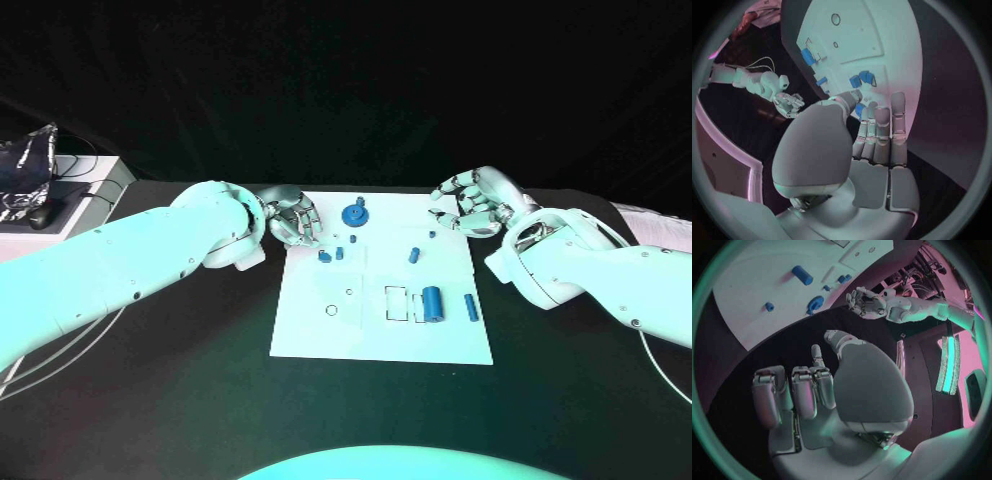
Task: Assemble the parts on the task board
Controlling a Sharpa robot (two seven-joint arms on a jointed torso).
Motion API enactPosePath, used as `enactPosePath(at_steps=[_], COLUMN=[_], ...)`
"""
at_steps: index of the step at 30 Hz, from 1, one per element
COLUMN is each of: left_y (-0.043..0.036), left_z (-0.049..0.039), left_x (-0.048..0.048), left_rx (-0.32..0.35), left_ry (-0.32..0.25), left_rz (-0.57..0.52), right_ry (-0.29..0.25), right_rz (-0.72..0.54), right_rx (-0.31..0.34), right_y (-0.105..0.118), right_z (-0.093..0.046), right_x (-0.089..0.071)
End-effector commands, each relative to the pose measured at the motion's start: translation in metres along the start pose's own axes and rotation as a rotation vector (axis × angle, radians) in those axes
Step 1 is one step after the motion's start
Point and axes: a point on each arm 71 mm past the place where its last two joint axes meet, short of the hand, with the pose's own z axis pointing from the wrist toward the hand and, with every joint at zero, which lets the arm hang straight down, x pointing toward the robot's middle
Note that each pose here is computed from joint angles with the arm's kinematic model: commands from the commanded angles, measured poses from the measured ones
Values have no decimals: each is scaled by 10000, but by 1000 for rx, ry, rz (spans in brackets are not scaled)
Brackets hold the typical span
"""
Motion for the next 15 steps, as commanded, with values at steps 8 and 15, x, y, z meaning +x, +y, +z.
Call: enactPosePath(at_steps=[8, 15], left_y=[-63, -63], left_z=[-8, 5], left_x=[316, 455], left_rx=[203, 203], left_ry=[-97, -74], left_rz=[270, 302], right_ry=[7, 7], right_rz=[-6, -6], right_rx=[-15, -15], right_y=[6, 2], right_z=[-7, -10], right_x=[0, -3])
